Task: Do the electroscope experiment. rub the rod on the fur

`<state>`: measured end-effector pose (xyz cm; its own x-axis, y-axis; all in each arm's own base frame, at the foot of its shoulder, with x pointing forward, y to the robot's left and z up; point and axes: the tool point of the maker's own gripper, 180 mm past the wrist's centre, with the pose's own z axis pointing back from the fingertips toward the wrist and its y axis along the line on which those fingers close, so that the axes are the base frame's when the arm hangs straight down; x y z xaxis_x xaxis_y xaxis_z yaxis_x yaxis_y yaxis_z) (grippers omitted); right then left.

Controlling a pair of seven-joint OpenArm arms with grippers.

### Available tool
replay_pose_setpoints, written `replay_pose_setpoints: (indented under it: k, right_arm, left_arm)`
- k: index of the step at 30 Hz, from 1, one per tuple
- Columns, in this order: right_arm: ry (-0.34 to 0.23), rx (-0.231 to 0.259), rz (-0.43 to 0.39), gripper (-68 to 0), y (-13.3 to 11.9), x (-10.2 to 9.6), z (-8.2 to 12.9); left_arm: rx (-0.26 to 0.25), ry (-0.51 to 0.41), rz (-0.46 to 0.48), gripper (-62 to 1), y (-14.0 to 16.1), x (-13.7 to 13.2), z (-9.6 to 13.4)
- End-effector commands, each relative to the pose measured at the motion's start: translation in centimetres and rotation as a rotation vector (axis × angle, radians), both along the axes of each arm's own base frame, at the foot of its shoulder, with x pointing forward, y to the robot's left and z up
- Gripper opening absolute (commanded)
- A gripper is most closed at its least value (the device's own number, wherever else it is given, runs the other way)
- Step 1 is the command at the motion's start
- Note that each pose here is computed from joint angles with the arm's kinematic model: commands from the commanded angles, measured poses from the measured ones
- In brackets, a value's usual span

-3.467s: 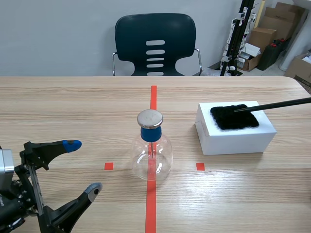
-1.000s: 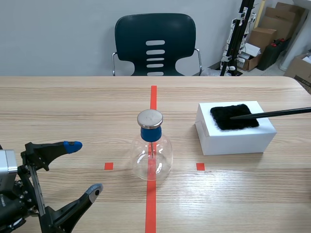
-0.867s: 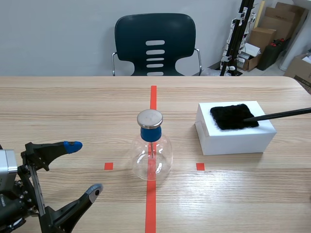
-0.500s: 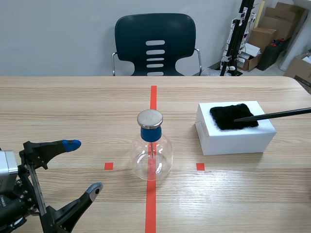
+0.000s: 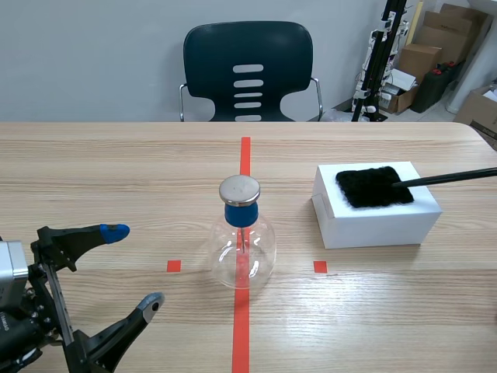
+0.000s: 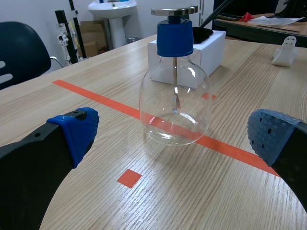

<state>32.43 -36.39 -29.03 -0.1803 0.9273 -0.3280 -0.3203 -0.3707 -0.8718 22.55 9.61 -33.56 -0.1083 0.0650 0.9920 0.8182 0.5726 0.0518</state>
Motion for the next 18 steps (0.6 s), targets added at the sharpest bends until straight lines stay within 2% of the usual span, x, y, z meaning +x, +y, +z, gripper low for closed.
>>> replay_pose_setpoints:
  k: [1,6,11,16,18]
  right_arm:
    - [-0.057,-0.004,0.012,-67.1,0.8,1.1,1.2]
    - [-0.052,0.000,0.022,-67.1,2.4,1.3,0.1]
    - [-0.079,0.016,0.025,-67.1,3.7,1.8,0.2]
    - [-0.076,0.012,0.026,-67.1,3.5,1.6,0.3]
    - [-0.081,0.025,0.022,-67.1,3.2,1.6,0.6]
  left_arm:
    - [-0.022,-0.016,0.002,1.4,0.0,0.2,0.7]
    - [-0.022,-0.016,0.001,1.4,0.0,0.1,0.6]
    - [-0.022,-0.016,0.002,1.4,0.0,0.1,0.7]
    - [-0.022,-0.016,0.002,1.4,0.0,0.1,0.7]
    - [-0.022,-0.016,0.001,1.4,0.0,0.2,0.7]
